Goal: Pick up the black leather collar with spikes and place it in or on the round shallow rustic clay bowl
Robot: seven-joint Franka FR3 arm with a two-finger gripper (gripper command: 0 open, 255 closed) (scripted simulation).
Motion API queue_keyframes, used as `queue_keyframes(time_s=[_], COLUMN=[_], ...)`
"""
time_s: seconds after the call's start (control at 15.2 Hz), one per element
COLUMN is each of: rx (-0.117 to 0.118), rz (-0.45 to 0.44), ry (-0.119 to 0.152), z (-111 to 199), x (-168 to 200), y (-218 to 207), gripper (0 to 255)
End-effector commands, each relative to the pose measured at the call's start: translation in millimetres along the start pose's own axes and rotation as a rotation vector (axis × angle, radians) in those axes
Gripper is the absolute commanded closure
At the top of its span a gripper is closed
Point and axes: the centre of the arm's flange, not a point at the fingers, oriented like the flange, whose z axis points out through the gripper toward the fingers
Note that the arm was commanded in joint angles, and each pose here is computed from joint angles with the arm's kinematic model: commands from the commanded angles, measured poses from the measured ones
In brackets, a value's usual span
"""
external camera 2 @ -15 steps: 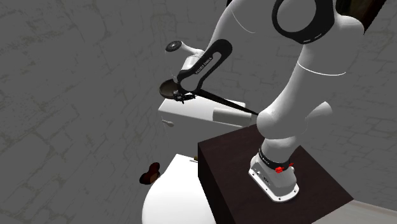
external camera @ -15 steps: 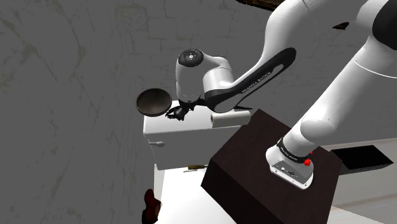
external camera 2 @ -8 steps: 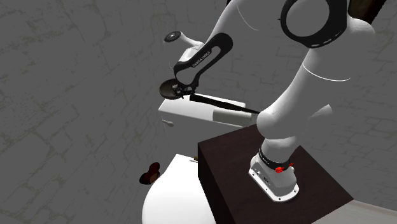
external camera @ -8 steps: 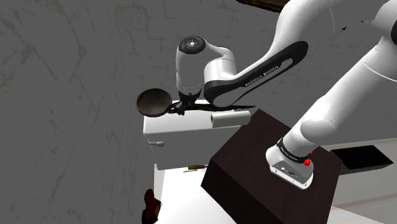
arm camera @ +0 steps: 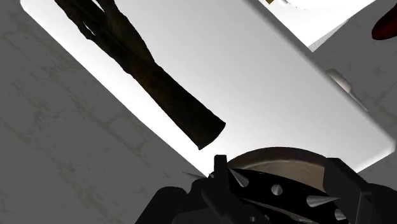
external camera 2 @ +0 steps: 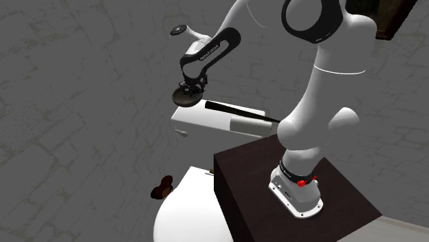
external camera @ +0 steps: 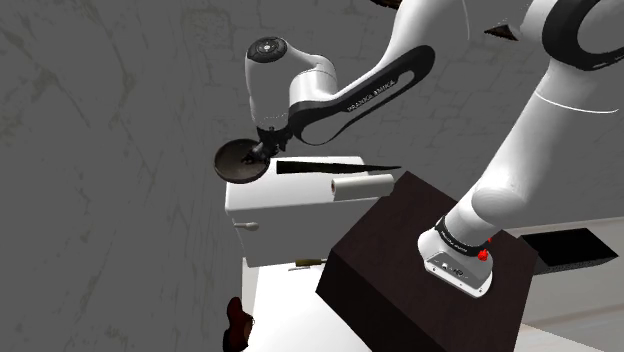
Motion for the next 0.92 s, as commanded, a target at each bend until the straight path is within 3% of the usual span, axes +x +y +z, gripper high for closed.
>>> queue_keyframes(time_s=[0.0, 0.26, 0.86], rx=[-0.001, -0.001, -0.001], rz=[0.001, 0.001, 0.001], ry=[0.000, 0.000, 0.000], z=[2.8, 9.7, 55.6], x=[27.5, 76.1, 68.8], y=[-3.6, -7.5, -17.1], gripper=[255, 255, 255])
